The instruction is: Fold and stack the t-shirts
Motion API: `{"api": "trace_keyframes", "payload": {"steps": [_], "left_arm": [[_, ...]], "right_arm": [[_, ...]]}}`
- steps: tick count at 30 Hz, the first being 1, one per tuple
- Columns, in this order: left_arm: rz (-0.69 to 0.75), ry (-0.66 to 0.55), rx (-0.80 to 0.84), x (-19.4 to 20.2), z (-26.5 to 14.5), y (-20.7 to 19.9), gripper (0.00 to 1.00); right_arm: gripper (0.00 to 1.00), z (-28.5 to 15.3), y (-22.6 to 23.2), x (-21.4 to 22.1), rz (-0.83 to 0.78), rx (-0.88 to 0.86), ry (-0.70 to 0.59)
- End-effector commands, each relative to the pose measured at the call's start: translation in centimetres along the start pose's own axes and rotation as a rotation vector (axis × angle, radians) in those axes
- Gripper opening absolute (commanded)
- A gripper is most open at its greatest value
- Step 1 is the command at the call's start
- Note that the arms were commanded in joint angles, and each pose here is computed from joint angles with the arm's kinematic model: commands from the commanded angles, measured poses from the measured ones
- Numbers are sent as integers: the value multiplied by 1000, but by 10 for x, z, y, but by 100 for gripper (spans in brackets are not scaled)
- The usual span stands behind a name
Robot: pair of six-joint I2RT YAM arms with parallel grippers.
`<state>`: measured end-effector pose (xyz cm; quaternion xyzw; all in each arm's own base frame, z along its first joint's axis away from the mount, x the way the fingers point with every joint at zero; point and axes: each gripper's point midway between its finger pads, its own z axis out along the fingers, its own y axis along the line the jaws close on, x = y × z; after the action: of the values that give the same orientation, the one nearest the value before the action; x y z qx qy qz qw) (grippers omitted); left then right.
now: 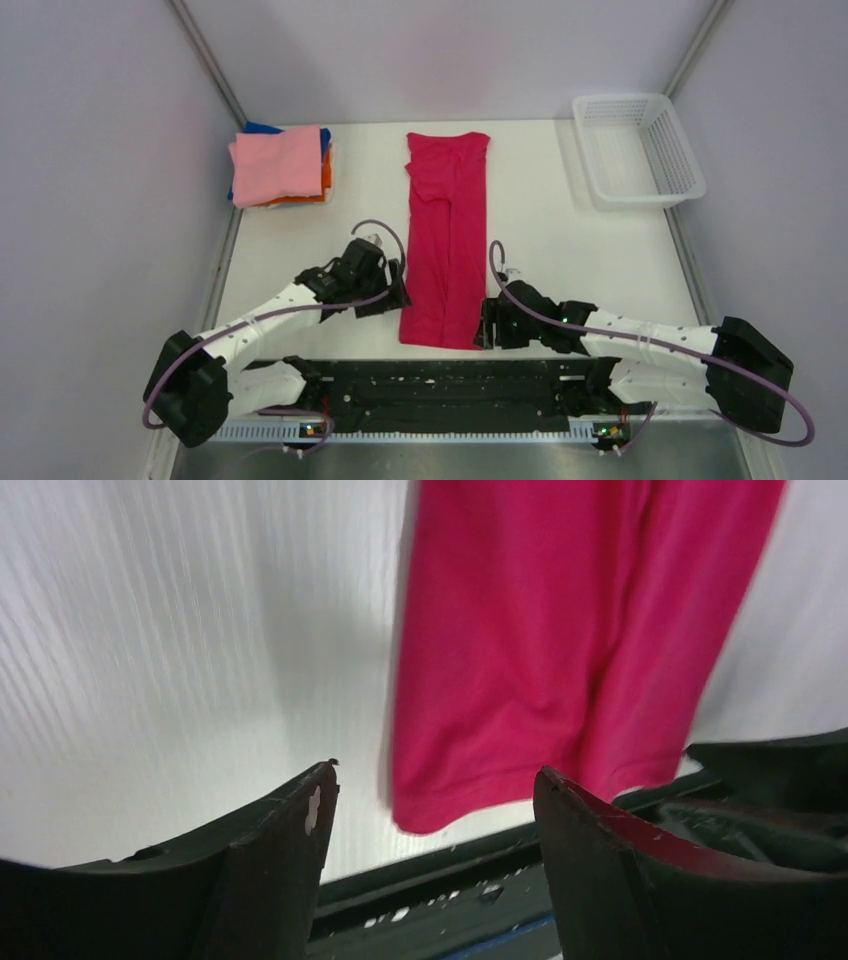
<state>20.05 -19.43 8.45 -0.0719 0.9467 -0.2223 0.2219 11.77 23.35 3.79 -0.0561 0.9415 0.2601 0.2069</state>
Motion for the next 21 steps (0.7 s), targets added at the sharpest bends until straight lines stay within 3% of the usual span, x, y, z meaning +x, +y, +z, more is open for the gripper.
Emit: {"api": "trace_keyframes", "payload": {"steps": [1, 6, 14, 17, 21], "left_arm": [[-21, 141, 69, 45, 6, -1, 74], [-44, 226, 142, 71, 15, -9, 62], [-26, 242, 37, 78, 29, 12, 53], [-20, 265, 38, 83, 33, 12, 28], [-13, 273, 31, 86, 35, 13, 22]], "right_arm": [[56, 5, 10, -3, 44, -46, -15], [52, 7, 7, -1, 66, -47, -22], [42, 10, -3, 2, 77, -8, -20], [37, 12, -5, 4, 82, -1, -15], [28, 14, -1, -1, 89, -19, -35]]}}
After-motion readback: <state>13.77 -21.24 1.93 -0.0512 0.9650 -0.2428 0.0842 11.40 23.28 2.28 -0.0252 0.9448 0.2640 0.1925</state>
